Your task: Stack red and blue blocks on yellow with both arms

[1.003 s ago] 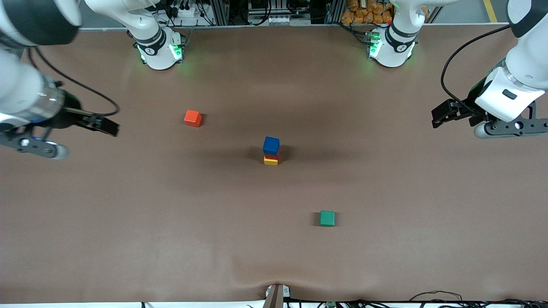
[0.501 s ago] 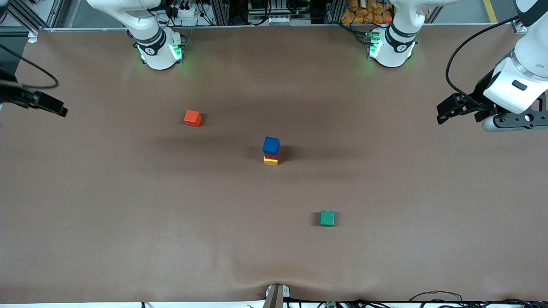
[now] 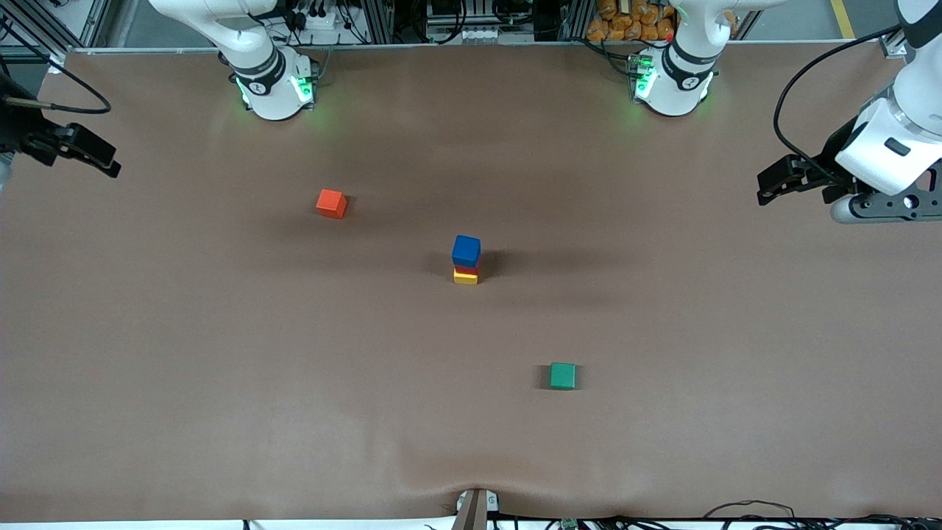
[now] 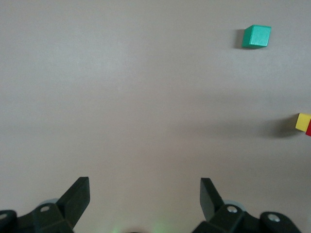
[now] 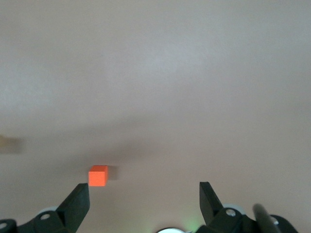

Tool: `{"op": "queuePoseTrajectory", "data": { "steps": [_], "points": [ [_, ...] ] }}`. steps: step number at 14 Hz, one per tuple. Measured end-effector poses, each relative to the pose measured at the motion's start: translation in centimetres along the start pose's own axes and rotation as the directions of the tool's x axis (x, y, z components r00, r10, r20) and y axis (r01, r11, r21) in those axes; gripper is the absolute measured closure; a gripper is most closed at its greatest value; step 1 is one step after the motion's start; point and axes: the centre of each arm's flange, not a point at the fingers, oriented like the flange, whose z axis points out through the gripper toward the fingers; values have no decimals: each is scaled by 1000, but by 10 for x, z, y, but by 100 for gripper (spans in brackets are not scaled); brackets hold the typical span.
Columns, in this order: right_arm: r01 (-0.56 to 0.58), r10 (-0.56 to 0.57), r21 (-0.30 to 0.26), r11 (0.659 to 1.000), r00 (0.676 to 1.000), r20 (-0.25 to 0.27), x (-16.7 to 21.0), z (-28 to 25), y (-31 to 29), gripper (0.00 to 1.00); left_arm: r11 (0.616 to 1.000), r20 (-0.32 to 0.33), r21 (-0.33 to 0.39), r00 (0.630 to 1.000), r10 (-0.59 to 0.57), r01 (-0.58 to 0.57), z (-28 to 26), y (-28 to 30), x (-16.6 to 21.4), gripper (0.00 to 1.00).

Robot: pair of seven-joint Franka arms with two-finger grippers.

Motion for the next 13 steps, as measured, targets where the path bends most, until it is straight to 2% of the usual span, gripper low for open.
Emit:
{"op": "queuePoseTrajectory", "data": {
  "steps": [2, 4, 8, 13],
  "points": [
    [72, -72, 2, 997, 997, -5, 2, 3, 16, 0, 1000, -3, 1, 1000, 16, -16, -6, 0, -4, 0],
    [89, -89, 2, 996, 996, -15, 4, 0, 24, 0, 1000, -12, 2, 1000, 17, -17, -14, -2, -10, 0],
    [92, -92, -3, 996, 993, -68, 9, -23, 24, 0, 1000, -27, 4, 999, 25, -25, -26, -5, -19, 0],
    [94, -94, -3, 996, 994, -57, 11, -25, 22, 0, 1000, -51, 1, 999, 16, -16, -38, -13, -18, 0]
  ]
}}
